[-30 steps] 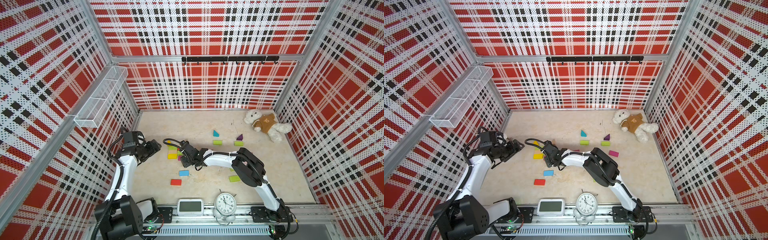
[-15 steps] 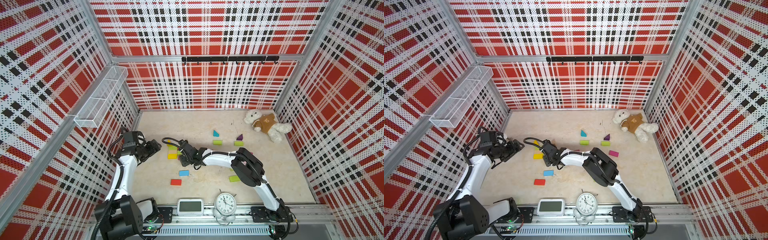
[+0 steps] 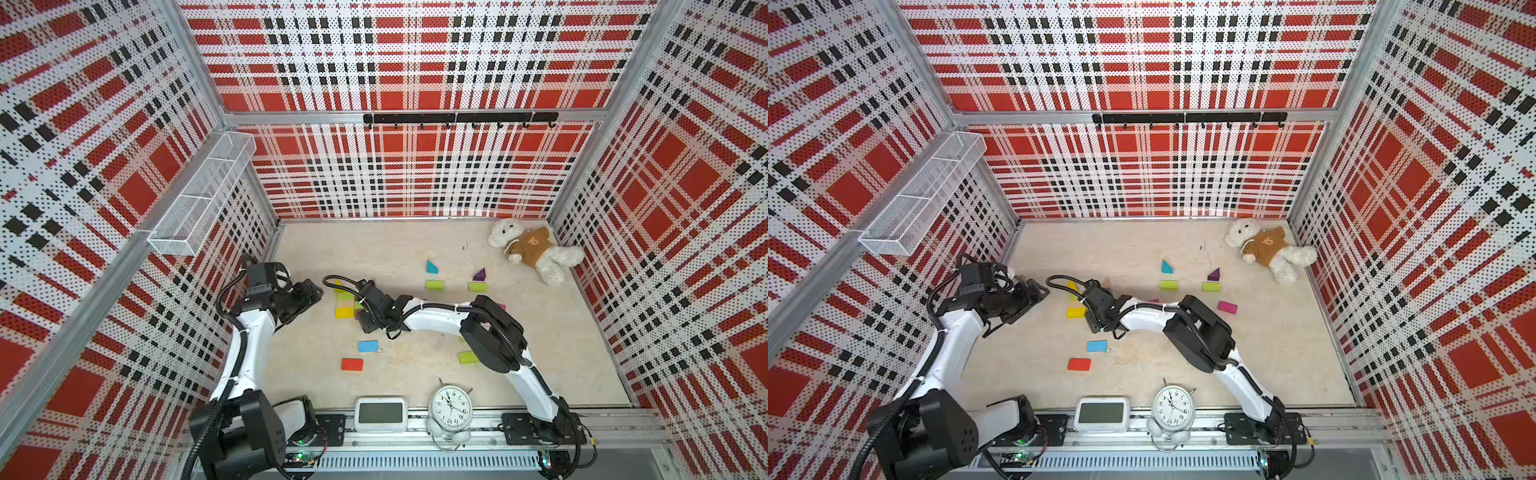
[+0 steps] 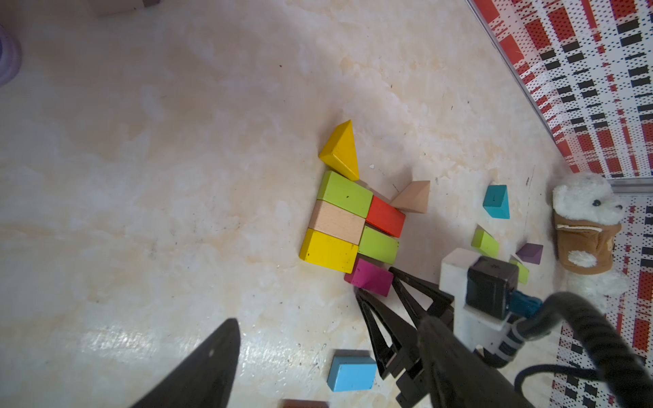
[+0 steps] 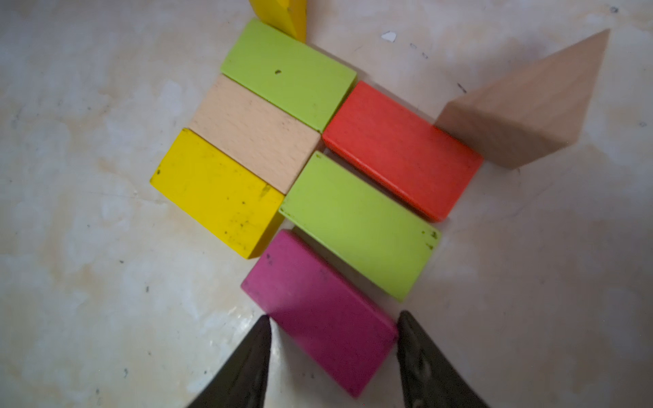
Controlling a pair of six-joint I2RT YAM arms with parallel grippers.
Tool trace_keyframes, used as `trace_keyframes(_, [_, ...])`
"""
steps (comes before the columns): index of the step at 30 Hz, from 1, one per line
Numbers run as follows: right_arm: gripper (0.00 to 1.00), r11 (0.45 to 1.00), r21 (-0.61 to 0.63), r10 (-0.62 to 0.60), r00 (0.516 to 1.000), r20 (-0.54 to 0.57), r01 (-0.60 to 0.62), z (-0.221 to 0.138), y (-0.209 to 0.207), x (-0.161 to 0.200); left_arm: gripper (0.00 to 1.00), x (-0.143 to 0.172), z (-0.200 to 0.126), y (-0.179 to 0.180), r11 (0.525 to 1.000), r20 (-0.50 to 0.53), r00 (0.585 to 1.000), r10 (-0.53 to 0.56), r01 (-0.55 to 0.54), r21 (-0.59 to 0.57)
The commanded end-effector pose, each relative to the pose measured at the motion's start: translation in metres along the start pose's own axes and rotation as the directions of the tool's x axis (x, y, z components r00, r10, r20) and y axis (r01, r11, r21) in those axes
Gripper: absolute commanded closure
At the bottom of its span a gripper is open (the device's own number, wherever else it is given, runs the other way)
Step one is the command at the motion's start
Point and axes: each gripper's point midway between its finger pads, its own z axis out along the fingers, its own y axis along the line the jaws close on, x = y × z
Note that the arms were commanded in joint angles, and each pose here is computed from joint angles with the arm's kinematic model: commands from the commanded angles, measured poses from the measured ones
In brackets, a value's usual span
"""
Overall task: Assemble a carrot with building blocks
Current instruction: Assemble the building block at the center of the board.
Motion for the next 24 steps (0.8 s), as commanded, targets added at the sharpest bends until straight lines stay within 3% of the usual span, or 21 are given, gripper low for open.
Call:
trace_keyframes(1, [0.43, 1.000, -0.012, -0.014, 1.000, 0.015, 0.015, 0.005, 0.007, -0.005, 0.18, -0.004, -0.002, -0.002, 1.000, 0.008, 1.000, 0.012, -0.012, 0.011])
trace_keyframes(16, [0.42, 1.000, -0.001, -0.027, 0.999, 0.033, 0.027, 0.003, 0.006, -0.011, 0.18, -0.004, -0.001, -0.002, 1.000, 0.002, 1.000, 0.010, -0.010, 0.015])
trace_keyframes(24, [0.34, 0.999, -0.019, -0.025, 0.992, 0.123, 0.027, -0.034, 0.007, -0.034, 0.18, -0.001, 0.001, -0.002, 1.000, -0.003, 1.000, 0.013, -0.013, 0.013])
